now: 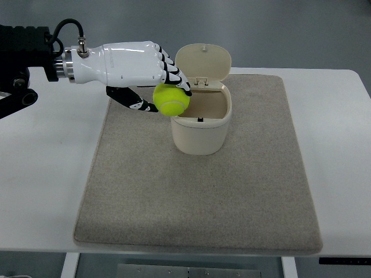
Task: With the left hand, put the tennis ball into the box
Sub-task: 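Lift the ball and carry it over the open cream bin, then open the left hand fingers to drop the ball into the bin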
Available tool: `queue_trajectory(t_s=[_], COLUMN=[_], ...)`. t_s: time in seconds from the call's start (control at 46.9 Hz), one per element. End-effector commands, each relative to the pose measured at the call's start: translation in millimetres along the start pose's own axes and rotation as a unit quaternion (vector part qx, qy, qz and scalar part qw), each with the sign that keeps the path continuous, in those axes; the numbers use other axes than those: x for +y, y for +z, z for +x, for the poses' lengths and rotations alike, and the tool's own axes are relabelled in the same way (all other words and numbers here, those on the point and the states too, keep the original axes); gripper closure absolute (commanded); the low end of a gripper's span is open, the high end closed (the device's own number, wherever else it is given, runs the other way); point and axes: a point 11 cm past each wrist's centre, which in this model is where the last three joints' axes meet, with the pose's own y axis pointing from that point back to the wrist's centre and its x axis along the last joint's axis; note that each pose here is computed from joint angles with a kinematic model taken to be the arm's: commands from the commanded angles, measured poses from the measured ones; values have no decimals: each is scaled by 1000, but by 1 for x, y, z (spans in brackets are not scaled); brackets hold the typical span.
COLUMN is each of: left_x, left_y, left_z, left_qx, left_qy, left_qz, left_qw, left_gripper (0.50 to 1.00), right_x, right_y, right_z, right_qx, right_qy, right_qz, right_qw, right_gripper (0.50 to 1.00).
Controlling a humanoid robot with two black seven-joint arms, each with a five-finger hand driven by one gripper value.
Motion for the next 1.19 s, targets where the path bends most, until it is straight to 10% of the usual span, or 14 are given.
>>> queue_trajectory(t_s=[0.0, 0.448, 0.746, 1.173], left_x=[-14, -49, -48, -45], left_y=[-1, -15, -15, -15], left_z=[0, -10, -13, -14], left_qx=[1, 1, 12, 13], left_qy=[2, -1, 4, 1], left_qz=[-7, 0, 2, 2], left_qw=[1000, 1000, 1000, 1000], left_gripper=[1000, 1000, 643, 619], right_x=[0, 0, 0, 0], right_y=[0, 0, 0, 0], right_z=[0, 0, 0, 0], right_qx=[0, 0, 0, 0], right_qy=[0, 0, -1, 0], right_qz=[0, 0, 0, 0], right_qw=[1000, 1000, 1000, 1000], right_gripper=[599, 599, 599, 599])
